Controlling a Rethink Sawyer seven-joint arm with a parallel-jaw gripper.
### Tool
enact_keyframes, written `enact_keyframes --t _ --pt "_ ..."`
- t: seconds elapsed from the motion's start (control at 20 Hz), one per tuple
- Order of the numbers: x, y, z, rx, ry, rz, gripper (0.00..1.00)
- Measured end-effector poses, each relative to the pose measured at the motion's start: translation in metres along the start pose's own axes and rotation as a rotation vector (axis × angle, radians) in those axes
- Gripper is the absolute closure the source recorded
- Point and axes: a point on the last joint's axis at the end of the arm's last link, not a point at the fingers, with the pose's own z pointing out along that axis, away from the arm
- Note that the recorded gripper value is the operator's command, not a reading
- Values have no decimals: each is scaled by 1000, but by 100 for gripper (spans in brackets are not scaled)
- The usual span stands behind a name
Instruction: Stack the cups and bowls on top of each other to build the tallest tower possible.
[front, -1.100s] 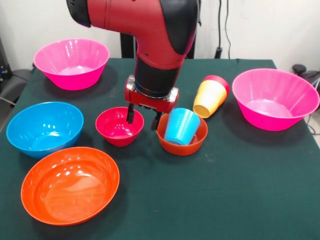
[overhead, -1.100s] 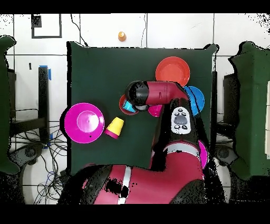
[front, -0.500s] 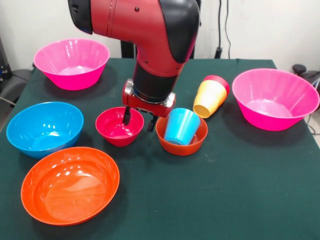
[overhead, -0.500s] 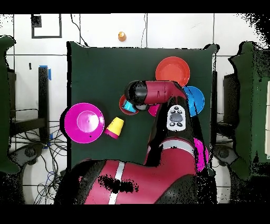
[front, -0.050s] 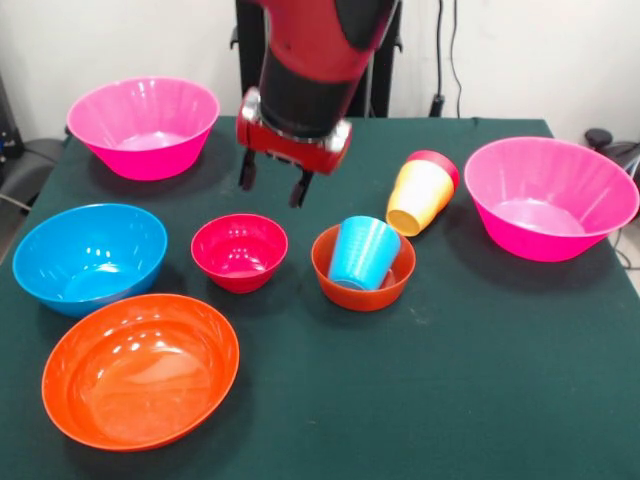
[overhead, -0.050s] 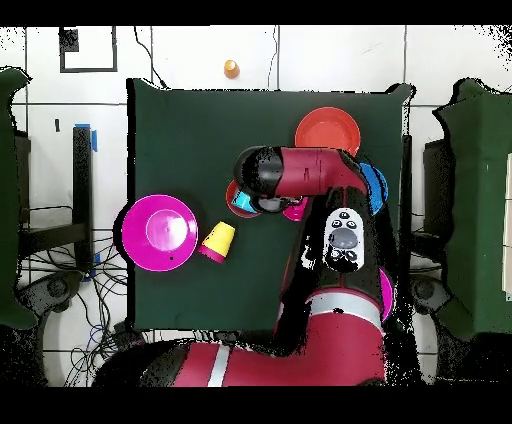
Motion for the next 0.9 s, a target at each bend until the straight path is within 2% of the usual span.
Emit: enact_keyframes --t 0.15,0.3,0.55,0.65,0.9 --pt "-8 -1 -13 -28 -30 22 0" --pt "-16 4 -14 -62 -70 37 0" --pt "-25 14 -6 -97 -127 48 0" --pt "-27 18 -2 -105 -137 51 0" --pt "-23 32 10 -123 -113 54 0"
